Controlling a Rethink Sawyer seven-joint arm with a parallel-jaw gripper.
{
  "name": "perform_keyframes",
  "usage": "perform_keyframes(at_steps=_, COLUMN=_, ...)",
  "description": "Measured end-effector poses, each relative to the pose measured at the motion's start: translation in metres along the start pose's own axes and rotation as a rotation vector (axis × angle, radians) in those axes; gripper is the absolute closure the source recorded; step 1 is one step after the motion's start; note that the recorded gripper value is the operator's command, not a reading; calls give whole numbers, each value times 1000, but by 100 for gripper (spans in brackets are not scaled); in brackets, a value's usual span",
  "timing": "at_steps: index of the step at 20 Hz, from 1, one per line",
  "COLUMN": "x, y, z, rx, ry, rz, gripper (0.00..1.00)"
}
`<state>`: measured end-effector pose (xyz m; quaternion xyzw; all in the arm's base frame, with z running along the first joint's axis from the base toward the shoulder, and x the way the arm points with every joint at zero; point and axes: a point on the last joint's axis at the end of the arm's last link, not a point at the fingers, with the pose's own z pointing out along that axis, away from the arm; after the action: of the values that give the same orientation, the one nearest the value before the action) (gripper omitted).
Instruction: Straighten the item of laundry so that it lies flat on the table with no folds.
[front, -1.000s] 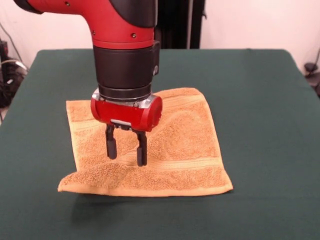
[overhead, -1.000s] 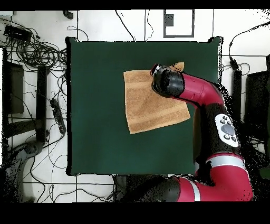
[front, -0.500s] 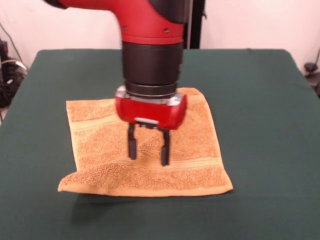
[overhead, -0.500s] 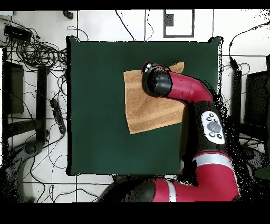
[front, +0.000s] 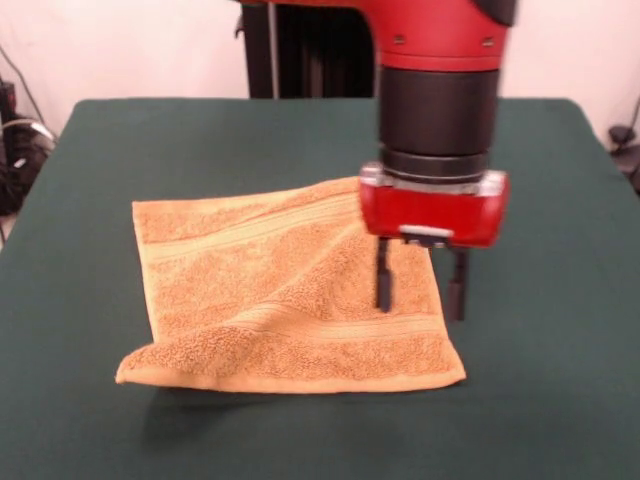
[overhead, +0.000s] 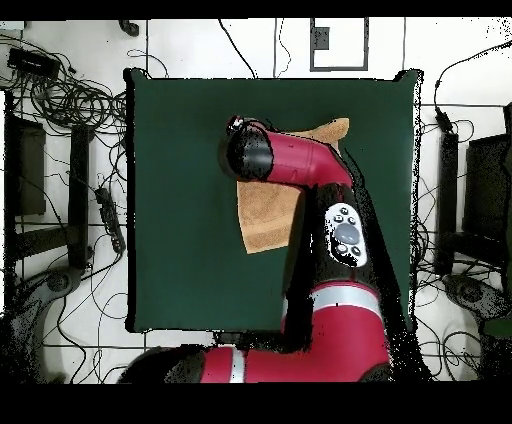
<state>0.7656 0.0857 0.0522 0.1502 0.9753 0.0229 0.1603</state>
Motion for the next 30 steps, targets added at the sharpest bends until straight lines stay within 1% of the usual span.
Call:
perform_keyframes(at_steps=3, x=5, y=20, z=5, rx=-10, ry=3, rz=3, gripper=0)
perform_keyframes(at_steps=5, x=5, y=27, z=8, rx=-13, ry=3, rz=6, gripper=0)
perform_keyframes(at_steps=6, x=5, y=35, z=14, rx=-19, ry=2, rz=11, gripper=0)
perform_keyframes(at_steps=7, x=5, y=45, z=26, rx=-26, ry=0, rz=19, gripper=0)
perform_keyframes(at_steps=9, x=5, y=48, z=32, rx=-29, ry=0, rz=24, gripper=0)
perform_keyframes(at_steps=10, x=5, y=50, z=40, rx=-31, ry=1, rz=31, gripper=0)
perform_keyframes(at_steps=12, x=7, y=50, z=63, rx=-31, ry=8, rz=50, gripper=0)
perform_keyframes(at_steps=14, x=8, y=48, z=72, rx=-30, ry=12, rz=59, gripper=0)
perform_keyframes(at_steps=17, x=13, y=37, z=95, rx=-19, ry=23, rz=74, gripper=0)
perform_keyframes(at_steps=20, x=18, y=26, z=109, rx=-6, ry=32, rz=81, gripper=0)
perform_keyframes(at_steps=22, x=13, y=24, z=108, rx=-8, ry=27, rz=90, gripper=0)
perform_keyframes(at_steps=26, x=-3, y=10, z=92, rx=-5, ry=13, rz=113, gripper=0)
perform_keyframes(at_steps=30, x=-19, y=-8, z=65, rx=0, ry=0, rz=140, gripper=0)
